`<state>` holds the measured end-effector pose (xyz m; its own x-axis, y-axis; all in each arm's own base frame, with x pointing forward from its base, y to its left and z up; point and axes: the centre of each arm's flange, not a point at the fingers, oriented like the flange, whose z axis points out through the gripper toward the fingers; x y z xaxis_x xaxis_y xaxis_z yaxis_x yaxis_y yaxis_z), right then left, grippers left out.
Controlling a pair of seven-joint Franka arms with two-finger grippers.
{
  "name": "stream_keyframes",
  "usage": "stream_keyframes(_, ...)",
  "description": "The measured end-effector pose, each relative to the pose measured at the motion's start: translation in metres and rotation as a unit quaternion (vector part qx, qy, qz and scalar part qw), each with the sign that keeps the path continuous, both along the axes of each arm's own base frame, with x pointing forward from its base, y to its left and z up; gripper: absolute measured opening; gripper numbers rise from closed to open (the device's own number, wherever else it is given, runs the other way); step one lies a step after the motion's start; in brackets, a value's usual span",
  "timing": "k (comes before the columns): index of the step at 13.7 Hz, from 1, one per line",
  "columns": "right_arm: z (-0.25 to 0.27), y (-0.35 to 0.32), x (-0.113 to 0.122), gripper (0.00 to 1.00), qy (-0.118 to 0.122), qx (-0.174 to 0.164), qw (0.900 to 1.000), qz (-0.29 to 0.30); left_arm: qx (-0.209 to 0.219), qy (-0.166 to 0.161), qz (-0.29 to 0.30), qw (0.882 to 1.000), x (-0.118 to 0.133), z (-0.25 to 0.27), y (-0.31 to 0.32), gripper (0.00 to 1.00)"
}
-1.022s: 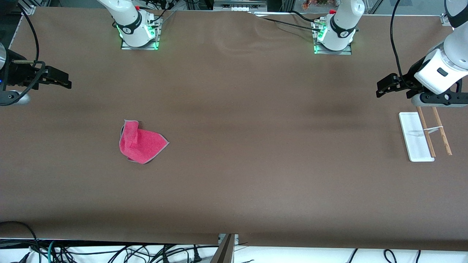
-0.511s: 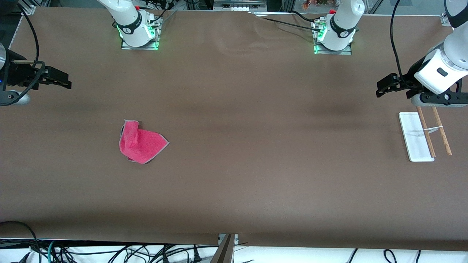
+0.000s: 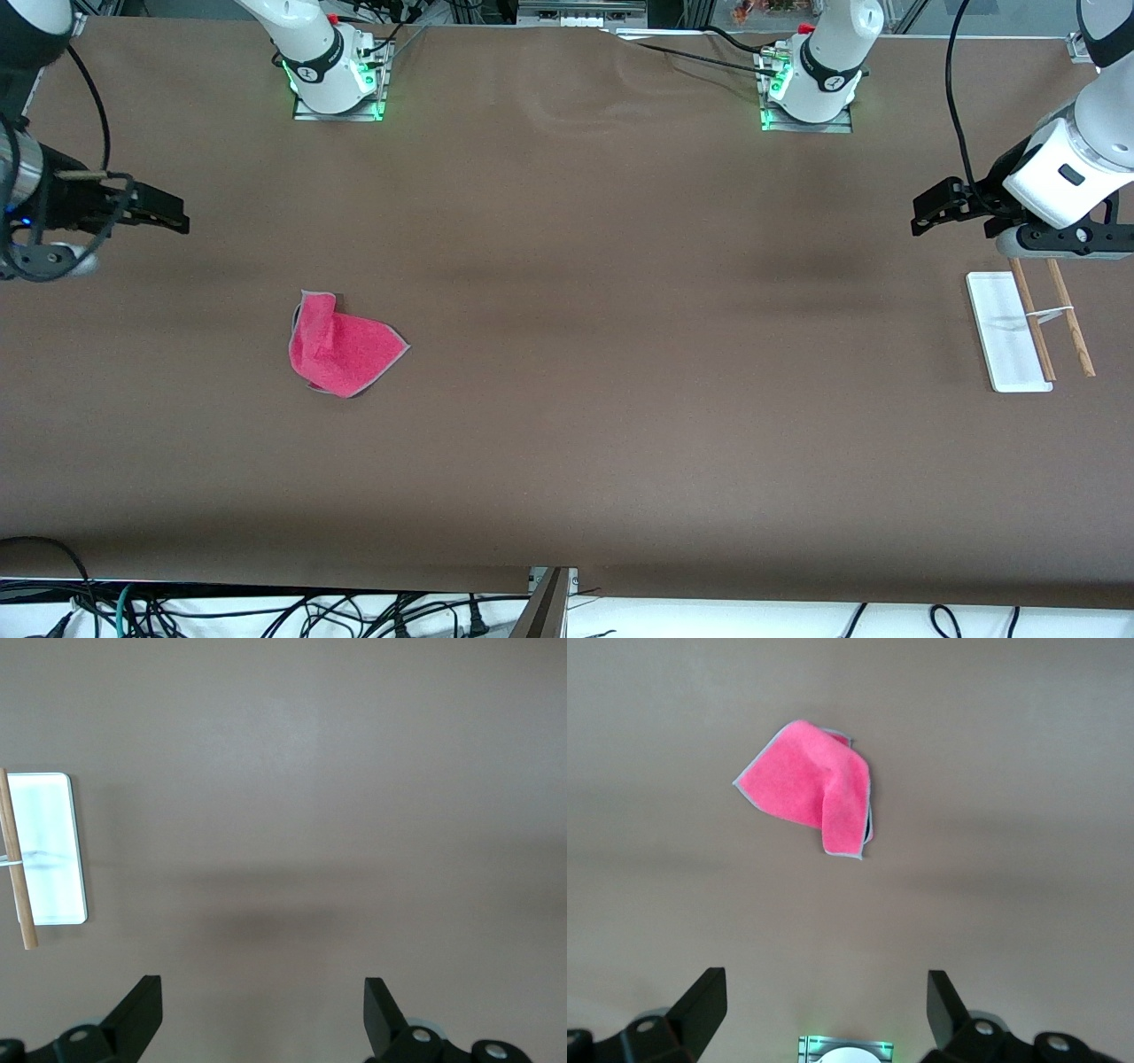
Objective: Pass towel and hang on rack
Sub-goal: 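Reach the right gripper down onto the pink towel's edge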
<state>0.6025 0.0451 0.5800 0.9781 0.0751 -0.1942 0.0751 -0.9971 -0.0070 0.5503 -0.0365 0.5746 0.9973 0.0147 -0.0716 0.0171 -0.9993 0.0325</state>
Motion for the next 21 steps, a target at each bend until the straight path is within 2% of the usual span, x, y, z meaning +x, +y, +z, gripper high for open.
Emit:
stream_keyframes(3,-0.036,0.030,0.017,1.00,0.009,0.000,1.000,0.023,0.000,0.000,-0.002,1.000,0.000,0.000,-0.002,1.00)
stream_keyframes(6,-0.087,0.092,0.032,1.00,0.011,-0.001,0.998,0.055,0.000,0.000,-0.003,1.000,0.000,0.000,-0.004,1.00)
stream_keyframes(9,-0.148,0.125,0.052,1.00,0.008,0.010,0.999,0.052,0.000,0.000,-0.004,1.000,0.000,0.001,-0.004,1.00)
stream_keyframes(11,-0.183,0.139,0.061,1.00,0.006,0.010,0.999,0.030,0.000,0.002,-0.003,1.000,-0.001,0.000,-0.004,1.00)
stream_keyframes(16,-0.258,0.199,0.060,1.00,-0.017,-0.001,1.000,-0.003,0.000,0.003,-0.003,1.000,-0.001,0.000,-0.003,1.00)
stream_keyframes(21,-0.351,0.183,0.041,1.00,-0.043,0.000,0.999,-0.015,0.000,0.003,-0.005,1.000,-0.001,0.000,-0.006,1.00)
